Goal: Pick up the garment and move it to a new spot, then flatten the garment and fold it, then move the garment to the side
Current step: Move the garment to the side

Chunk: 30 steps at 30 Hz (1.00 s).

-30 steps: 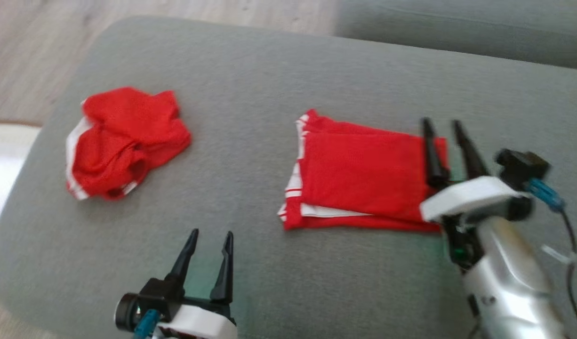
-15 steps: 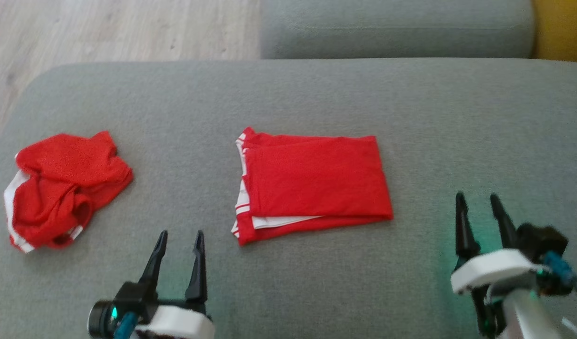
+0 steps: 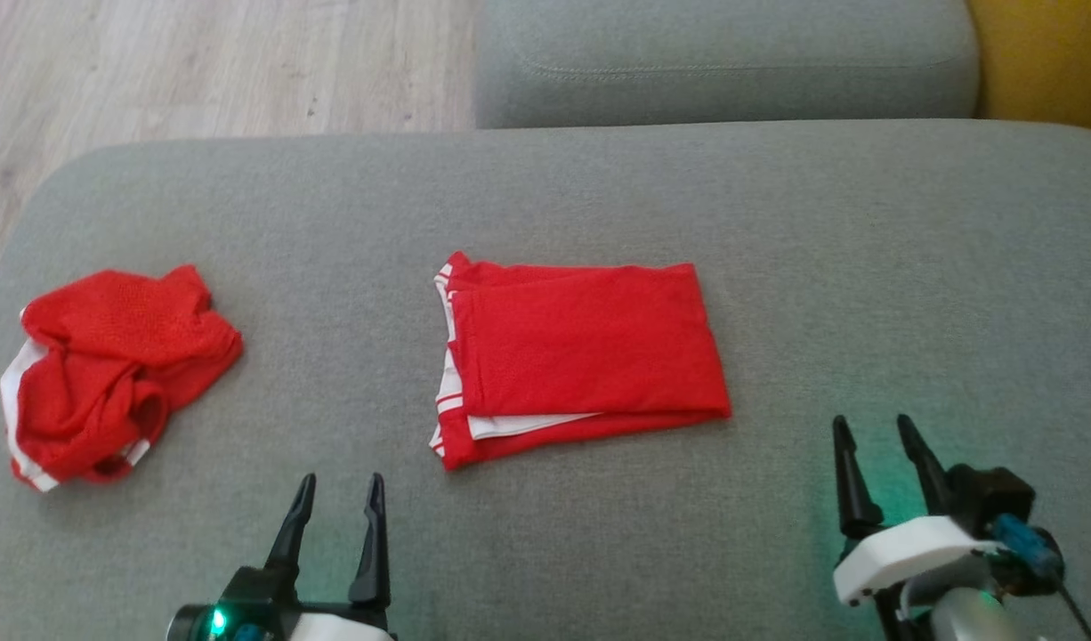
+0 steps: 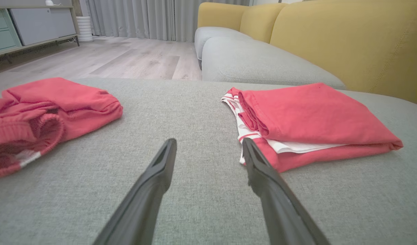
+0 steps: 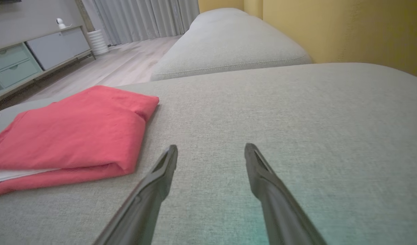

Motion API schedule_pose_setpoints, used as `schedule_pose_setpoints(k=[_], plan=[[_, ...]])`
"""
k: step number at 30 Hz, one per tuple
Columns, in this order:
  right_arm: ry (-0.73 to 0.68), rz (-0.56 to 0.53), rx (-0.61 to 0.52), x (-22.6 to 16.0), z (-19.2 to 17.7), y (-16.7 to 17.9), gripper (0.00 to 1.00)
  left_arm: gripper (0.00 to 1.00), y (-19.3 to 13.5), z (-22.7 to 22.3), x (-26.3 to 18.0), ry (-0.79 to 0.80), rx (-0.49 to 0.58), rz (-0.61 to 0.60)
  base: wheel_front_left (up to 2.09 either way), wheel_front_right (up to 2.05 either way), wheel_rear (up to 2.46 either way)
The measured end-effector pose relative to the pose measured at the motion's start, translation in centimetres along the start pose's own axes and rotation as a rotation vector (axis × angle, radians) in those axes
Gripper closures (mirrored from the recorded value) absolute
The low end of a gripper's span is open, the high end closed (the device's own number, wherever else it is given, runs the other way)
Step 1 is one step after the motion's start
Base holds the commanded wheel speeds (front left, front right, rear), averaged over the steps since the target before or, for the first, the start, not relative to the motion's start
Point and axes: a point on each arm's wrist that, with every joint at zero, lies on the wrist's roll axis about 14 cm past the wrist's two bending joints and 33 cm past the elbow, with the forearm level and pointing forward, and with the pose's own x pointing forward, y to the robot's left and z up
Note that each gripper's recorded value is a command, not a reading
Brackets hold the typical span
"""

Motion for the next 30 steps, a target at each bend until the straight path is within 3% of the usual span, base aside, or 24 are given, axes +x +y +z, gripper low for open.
schedule_pose_setpoints(k=[6,13,19,20,21,22,30], plan=[[0.062,0.126,-0.007,2.2,-1.3,4.0,0.00,0.00,-0.1,-0.8,-0.2,0.027,-0.003,-0.002,0.00,0.00,0.00],[0.087,0.226,0.015,8.8,0.7,8.1,0.00,0.00,-0.3,-1.7,-0.6,0.059,-0.022,-0.003,0.00,0.00,0.00],[0.268,0.237,-0.003,9.6,-4.1,8.9,0.00,0.00,1.1,-2.8,-1.5,0.095,-0.029,0.056,0.00,0.00,0.00],[0.275,0.239,-0.004,9.8,-4.3,8.9,0.05,0.00,1.2,-2.9,-1.5,0.099,-0.031,0.061,0.00,0.00,0.00],[0.275,0.236,0.000,10.1,-4.3,8.9,0.58,0.00,1.3,-3.0,-1.5,0.103,-0.031,0.064,0.00,0.00,0.00],[0.264,0.233,0.002,10.4,-4.1,8.9,1.00,0.00,1.3,-3.1,-1.5,0.106,-0.031,0.065,0.00,0.00,0.00],[0.211,0.162,0.011,9.4,-2.7,5.8,1.00,0.00,-1.1,-2.6,0.7,0.092,-0.013,-0.031,0.00,0.00,0.00]])
